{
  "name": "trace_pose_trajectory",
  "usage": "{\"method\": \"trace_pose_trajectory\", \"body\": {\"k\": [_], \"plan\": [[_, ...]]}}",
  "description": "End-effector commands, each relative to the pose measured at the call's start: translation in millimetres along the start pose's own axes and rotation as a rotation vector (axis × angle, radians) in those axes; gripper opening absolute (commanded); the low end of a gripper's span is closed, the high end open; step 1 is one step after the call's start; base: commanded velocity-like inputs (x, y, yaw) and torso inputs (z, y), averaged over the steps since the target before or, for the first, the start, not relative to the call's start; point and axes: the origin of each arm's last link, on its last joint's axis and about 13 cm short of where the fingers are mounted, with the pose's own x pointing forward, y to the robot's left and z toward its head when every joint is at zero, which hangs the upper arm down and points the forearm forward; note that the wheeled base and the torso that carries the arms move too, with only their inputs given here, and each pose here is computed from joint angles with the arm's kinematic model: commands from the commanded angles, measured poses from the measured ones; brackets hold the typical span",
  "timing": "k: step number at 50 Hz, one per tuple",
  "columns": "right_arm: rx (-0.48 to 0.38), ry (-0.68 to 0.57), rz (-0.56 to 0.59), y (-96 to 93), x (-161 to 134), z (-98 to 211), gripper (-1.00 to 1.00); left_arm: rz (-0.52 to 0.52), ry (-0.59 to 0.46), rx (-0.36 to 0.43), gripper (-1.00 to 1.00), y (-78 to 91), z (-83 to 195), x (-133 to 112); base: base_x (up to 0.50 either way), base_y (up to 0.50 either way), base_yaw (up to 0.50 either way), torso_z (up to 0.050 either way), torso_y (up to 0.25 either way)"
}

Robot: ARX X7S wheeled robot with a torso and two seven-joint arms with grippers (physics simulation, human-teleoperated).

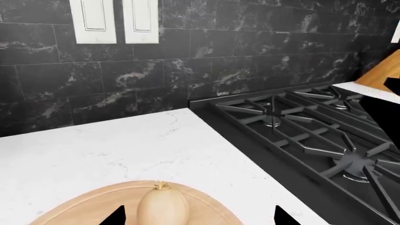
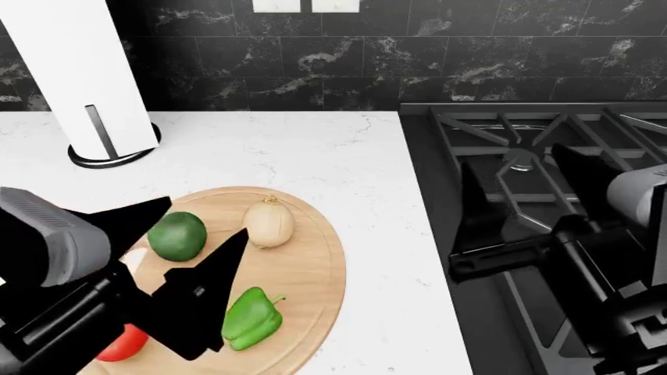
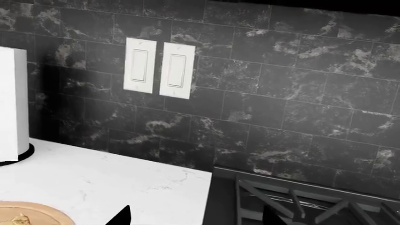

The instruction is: Place the avocado, onion, tomato and bell pepper on the cutting board.

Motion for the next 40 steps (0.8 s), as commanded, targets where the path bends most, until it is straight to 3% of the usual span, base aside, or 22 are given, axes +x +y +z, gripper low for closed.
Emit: {"method": "trace_pose_trajectory", "body": {"k": [1, 24, 40], "plan": [[-0.019, -0.010, 0.030, 7.2, -9.1, 5.0, 1.00, 0.032, -0.043, -0.005, 1.00, 3.1, 2.9, -4.2, 0.00, 0.00, 0.00, 0.000, 0.000], [-0.049, -0.027, 0.093, 18.1, -16.1, 13.3, 1.00, 0.102, -0.074, 0.013, 1.00, 8.6, 0.9, -13.2, 0.00, 0.00, 0.00, 0.000, 0.000], [-0.052, -0.082, 0.088, 20.3, -33.6, 19.7, 1.00, 0.154, -0.191, 0.080, 1.00, 7.8, 6.4, -30.3, 0.00, 0.00, 0.00, 0.000, 0.000]]}}
